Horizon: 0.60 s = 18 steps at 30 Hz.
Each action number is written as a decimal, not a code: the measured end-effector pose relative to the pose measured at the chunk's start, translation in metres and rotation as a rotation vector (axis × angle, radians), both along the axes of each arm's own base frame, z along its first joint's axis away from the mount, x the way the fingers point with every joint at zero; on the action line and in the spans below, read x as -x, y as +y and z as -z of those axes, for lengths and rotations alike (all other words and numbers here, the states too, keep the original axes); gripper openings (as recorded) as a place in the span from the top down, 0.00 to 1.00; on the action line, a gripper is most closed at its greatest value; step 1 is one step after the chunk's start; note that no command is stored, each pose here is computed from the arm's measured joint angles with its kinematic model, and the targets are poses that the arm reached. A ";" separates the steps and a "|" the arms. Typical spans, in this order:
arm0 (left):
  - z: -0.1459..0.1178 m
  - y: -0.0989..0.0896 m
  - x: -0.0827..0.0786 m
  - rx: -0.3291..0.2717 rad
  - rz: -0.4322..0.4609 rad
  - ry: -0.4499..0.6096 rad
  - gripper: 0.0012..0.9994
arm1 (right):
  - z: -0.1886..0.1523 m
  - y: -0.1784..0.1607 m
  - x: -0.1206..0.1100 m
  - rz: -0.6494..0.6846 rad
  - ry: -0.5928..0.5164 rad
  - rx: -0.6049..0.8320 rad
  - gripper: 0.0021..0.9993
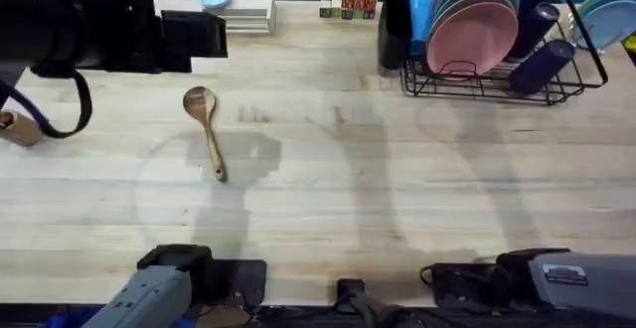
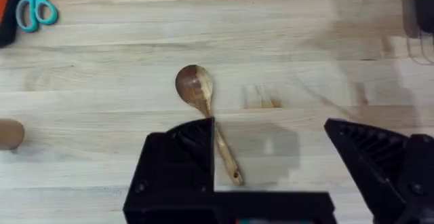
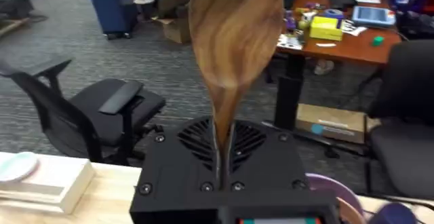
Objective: Pick up the spoon on the table one by one and put them onto the rack
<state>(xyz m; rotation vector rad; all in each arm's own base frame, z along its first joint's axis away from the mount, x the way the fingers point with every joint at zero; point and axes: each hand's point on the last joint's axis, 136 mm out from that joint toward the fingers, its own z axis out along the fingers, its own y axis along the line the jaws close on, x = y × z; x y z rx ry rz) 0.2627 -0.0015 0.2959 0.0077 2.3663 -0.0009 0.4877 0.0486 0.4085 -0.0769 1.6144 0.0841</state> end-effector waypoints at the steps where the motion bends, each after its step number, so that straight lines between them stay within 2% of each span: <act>1: 0.000 0.000 0.000 0.000 0.000 0.000 0.01 | 0.003 0.006 -0.004 -0.011 -0.003 0.000 0.97; 9: 0.000 0.000 0.000 0.000 0.000 0.000 0.01 | 0.028 0.046 -0.037 -0.079 -0.036 -0.005 0.97; 11: 0.000 0.000 0.000 0.000 0.000 0.000 0.01 | 0.045 0.060 -0.053 -0.099 -0.045 -0.006 0.97; 12: 0.000 0.000 0.000 0.000 0.000 0.000 0.01 | 0.051 0.062 -0.056 -0.102 -0.039 -0.005 0.97; 13: 0.000 0.000 0.000 0.000 0.000 0.000 0.01 | 0.073 0.068 -0.066 -0.109 -0.002 0.000 0.97; 18: 0.000 0.000 0.000 0.000 0.000 0.000 0.01 | 0.104 0.074 -0.076 -0.115 0.054 0.009 0.97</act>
